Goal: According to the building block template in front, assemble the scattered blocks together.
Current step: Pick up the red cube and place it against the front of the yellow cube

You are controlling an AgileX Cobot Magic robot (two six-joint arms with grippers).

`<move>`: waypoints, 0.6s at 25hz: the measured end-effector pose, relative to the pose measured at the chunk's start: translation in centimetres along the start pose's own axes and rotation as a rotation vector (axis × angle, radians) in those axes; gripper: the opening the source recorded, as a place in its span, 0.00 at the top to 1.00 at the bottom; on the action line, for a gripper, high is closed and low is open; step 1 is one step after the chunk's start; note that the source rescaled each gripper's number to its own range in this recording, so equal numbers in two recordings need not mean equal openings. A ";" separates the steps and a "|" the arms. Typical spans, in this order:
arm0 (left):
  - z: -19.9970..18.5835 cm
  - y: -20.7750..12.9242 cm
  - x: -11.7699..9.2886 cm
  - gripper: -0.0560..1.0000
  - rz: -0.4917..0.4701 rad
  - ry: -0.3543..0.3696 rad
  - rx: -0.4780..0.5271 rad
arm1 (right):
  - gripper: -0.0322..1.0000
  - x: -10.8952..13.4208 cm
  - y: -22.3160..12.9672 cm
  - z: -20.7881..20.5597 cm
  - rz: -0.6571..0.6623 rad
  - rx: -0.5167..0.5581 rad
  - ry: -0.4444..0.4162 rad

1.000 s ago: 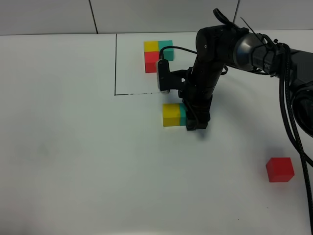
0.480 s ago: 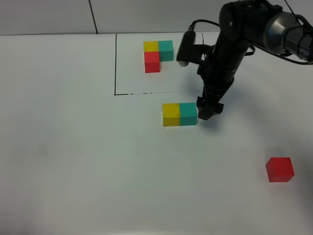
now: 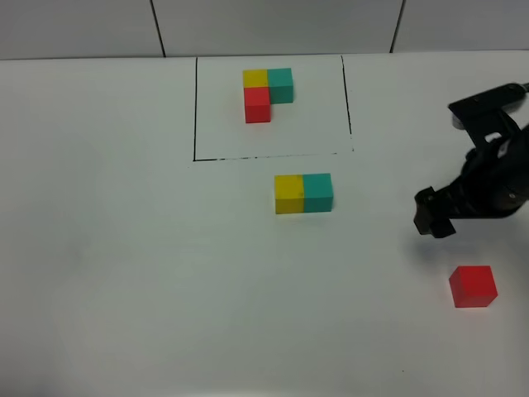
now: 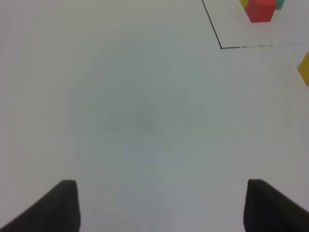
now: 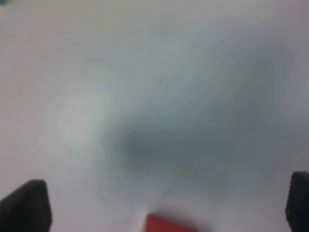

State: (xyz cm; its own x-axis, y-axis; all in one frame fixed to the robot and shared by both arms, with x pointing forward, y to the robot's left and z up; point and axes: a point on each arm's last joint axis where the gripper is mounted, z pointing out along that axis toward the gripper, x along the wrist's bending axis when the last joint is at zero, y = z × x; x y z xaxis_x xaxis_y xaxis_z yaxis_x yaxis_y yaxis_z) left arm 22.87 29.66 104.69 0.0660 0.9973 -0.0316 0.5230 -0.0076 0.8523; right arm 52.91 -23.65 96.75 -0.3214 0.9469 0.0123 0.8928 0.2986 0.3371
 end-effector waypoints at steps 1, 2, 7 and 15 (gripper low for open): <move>0.0 0.0 0.0 0.37 0.000 0.000 0.000 | 0.01 -0.4 -0.9 -0.1 0.043 0.011 -0.004; 0.0 0.0 0.0 0.37 0.000 0.000 0.000 | 0.01 -0.8 -1.7 -0.1 0.086 0.025 -0.009; 0.0 0.0 0.0 0.37 0.000 0.000 0.000 | 0.03 -2.1 -4.5 0.8 0.219 0.115 -0.018; 0.0 0.0 0.0 0.37 0.000 0.000 0.000 | 0.05 -1.8 -7.1 2.1 0.272 0.158 0.004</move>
State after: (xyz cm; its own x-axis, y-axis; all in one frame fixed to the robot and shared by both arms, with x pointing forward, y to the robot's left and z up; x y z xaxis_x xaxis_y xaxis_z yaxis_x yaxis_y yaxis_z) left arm 22.87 29.66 104.69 0.0660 0.9973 -0.0316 0.5230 -0.0076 0.8523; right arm 47.81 -27.25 92.41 -0.0647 0.9942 0.0862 0.9842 0.0493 0.1703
